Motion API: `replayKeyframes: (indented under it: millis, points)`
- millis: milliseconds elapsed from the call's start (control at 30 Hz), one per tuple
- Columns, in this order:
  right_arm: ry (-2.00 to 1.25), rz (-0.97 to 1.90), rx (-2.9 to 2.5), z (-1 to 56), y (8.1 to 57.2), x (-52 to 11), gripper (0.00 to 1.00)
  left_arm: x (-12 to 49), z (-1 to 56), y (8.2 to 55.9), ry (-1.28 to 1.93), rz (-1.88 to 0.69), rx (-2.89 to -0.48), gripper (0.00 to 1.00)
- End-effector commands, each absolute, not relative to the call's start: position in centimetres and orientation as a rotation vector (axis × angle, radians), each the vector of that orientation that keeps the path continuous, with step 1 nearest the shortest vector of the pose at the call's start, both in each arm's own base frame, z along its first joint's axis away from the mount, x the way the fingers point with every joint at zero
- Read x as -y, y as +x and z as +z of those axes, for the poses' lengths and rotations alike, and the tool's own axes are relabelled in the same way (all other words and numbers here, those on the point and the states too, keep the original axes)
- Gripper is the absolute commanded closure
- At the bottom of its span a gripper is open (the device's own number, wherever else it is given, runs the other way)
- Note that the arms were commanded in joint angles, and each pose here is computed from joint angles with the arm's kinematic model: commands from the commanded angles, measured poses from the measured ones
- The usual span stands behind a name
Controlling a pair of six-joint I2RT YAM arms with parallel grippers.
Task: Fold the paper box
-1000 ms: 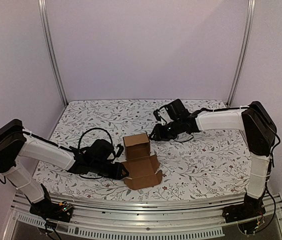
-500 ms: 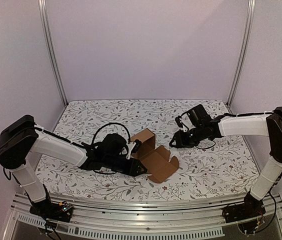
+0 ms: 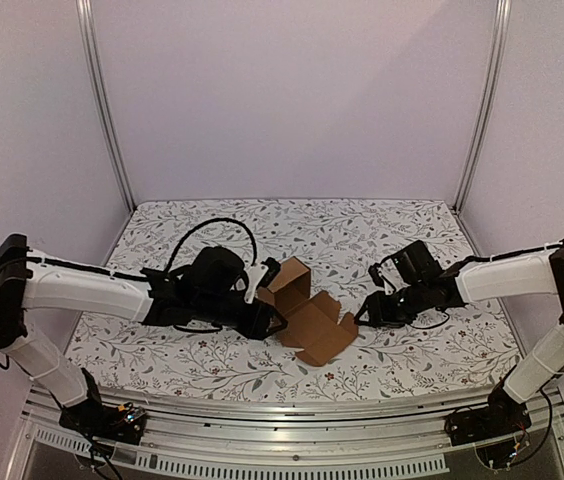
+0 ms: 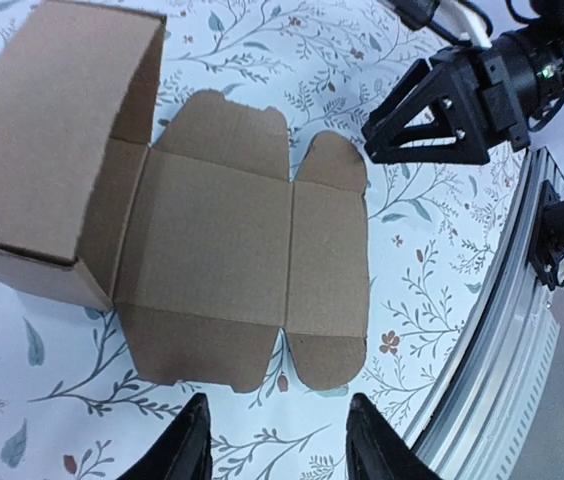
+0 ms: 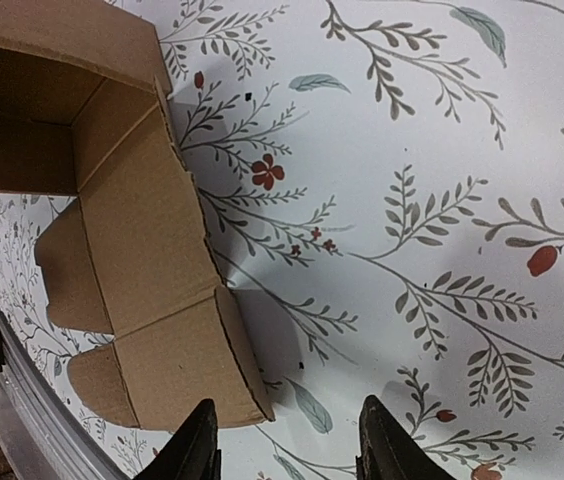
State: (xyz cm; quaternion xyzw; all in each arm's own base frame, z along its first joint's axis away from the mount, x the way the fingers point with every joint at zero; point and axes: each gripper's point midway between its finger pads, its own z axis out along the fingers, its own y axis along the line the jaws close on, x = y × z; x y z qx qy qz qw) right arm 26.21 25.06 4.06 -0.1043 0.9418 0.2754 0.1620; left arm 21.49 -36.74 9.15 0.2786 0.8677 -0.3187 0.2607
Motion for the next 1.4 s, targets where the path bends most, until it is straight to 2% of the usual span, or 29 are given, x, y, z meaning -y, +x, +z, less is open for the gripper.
replayKeyframes:
  millis: [0,267,567,633,767,1133,1367]
  points:
    - [-0.310,0.886,-2.641,4.6,26.8,-26.7,0.54,34.8,13.1,22.7,0.784,-0.694,-2.232,0.54]
    - [-0.349,0.899,-2.676,3.1,26.9,-27.7,0.58,32.1,18.3,24.0,0.732,-0.560,-2.090,0.54]
    - [-0.411,0.891,-2.689,2.4,26.4,-28.7,0.75,30.7,18.8,24.0,0.713,-0.519,-2.087,0.54]
    - [-0.423,0.887,-2.688,2.4,26.4,-28.7,0.81,30.5,18.7,24.0,0.712,-0.502,-2.090,0.54]
    - [-0.476,0.860,-2.707,2.5,26.0,-28.7,1.00,30.3,18.8,24.1,0.706,-0.490,-2.089,0.54]
    - [-0.858,0.645,-2.617,9.1,25.2,-28.1,1.00,29.3,20.0,24.2,0.674,-0.463,-2.070,0.54]
    - [-1.215,0.376,-2.513,14.3,23.5,-26.7,1.00,28.8,21.7,24.4,0.648,-0.459,-2.027,0.54]
